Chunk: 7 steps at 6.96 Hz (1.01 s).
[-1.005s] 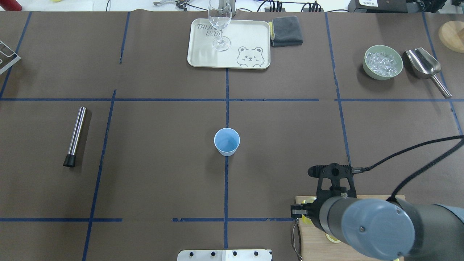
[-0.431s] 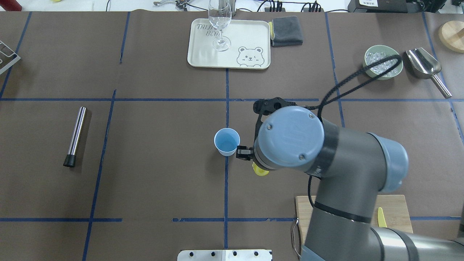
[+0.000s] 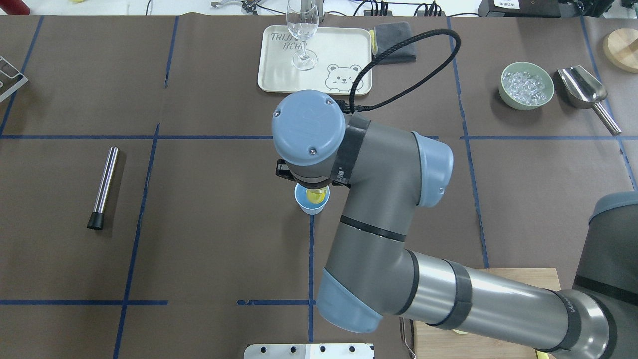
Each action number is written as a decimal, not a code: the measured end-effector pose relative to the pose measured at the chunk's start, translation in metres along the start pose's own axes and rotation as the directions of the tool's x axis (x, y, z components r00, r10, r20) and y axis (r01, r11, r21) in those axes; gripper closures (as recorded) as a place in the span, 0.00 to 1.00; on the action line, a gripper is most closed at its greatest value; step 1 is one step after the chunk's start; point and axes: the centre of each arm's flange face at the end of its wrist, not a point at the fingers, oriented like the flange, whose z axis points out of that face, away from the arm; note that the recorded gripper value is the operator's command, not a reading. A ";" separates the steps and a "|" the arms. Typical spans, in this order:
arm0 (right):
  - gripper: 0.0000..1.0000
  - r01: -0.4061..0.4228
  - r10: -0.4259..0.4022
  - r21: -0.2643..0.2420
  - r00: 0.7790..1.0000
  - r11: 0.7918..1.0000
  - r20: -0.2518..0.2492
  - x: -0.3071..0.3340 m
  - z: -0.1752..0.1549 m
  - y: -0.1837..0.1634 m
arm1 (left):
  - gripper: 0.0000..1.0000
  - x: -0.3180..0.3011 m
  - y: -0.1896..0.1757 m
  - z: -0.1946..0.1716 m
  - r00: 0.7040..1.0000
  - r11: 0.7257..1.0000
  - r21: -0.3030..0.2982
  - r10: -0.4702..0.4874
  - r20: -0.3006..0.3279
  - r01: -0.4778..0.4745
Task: Squeeze lemon into cup
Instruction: 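Lower the lemon slice into the blue cup and open the right gripper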
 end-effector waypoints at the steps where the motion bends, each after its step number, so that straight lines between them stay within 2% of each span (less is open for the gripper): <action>1: 0.88 0.000 0.000 -0.001 1.000 1.000 -0.008 -0.007 0.014 -0.004 | 0.00 0.000 0.000 0.000 1.000 1.000 0.000 0.000 0.000 0.000; 2: 0.64 0.000 0.000 -0.004 1.000 1.000 -0.017 -0.009 0.023 -0.005 | 0.00 0.000 0.000 0.000 1.000 1.000 -0.001 -0.001 0.000 0.001; 3: 0.01 0.001 -0.001 -0.008 1.000 1.000 -0.025 -0.009 0.029 -0.004 | 0.00 0.000 0.000 0.000 1.000 1.000 -0.001 -0.001 0.000 0.001; 7: 0.00 0.016 -0.017 -0.021 0.999 1.000 -0.027 -0.010 0.034 0.006 | 0.00 -0.001 0.001 0.001 1.000 1.000 -0.003 -0.003 0.000 0.003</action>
